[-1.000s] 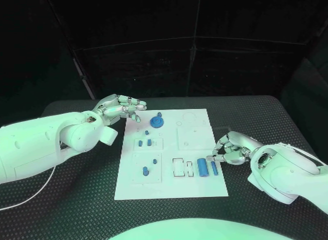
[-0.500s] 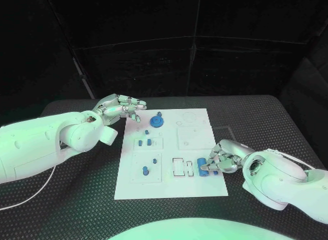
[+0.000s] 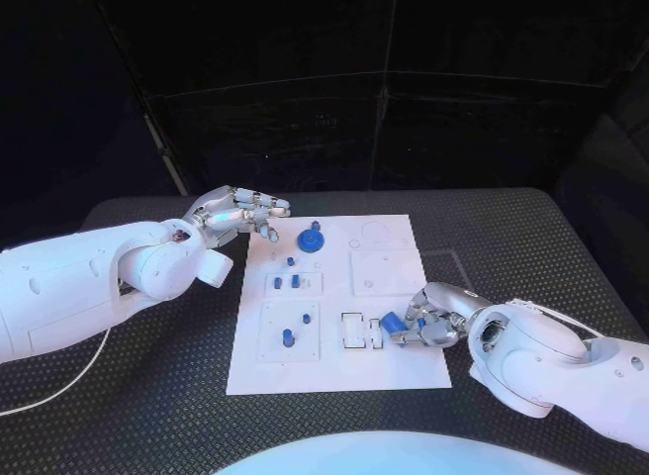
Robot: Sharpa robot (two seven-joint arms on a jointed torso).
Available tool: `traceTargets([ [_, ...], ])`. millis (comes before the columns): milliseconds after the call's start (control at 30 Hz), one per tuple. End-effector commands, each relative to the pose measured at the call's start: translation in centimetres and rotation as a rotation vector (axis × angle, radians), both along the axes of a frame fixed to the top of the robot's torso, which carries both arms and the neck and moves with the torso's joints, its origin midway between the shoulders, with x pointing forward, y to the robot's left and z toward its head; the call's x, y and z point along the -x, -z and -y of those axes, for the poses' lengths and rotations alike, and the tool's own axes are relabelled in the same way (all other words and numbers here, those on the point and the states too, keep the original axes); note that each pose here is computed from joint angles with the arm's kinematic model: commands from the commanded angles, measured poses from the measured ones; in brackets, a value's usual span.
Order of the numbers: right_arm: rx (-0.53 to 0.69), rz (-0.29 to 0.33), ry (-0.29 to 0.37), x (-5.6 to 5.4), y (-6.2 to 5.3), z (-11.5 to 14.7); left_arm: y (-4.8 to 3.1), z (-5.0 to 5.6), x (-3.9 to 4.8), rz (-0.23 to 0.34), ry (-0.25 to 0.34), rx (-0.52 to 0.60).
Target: Assemble the parts on the task board
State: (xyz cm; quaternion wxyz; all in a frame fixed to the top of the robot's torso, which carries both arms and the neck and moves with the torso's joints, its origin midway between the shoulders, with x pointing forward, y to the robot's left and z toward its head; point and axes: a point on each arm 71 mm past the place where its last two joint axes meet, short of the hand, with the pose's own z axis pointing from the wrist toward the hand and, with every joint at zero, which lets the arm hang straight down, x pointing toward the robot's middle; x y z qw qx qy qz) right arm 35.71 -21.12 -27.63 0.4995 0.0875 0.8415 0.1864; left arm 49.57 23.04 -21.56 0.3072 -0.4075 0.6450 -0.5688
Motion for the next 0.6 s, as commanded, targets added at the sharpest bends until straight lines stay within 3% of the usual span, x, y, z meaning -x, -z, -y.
traceTargets([
  [33,0.020,0.002,-0.008,-0.2,0.4,-0.1,-0.13,0.1,0.04,0.002,0.011,0.012],
  [333,0.027,-0.028,-0.007,-0.2,1.5,-0.4,-0.14,0.1,0.13,-0.002,0.013,0.012],
  [600,-0.031,-0.037,0.020,0.2,1.4,-0.8,-0.15,0.0,0.19,-0.003,0.014,0.012],
])
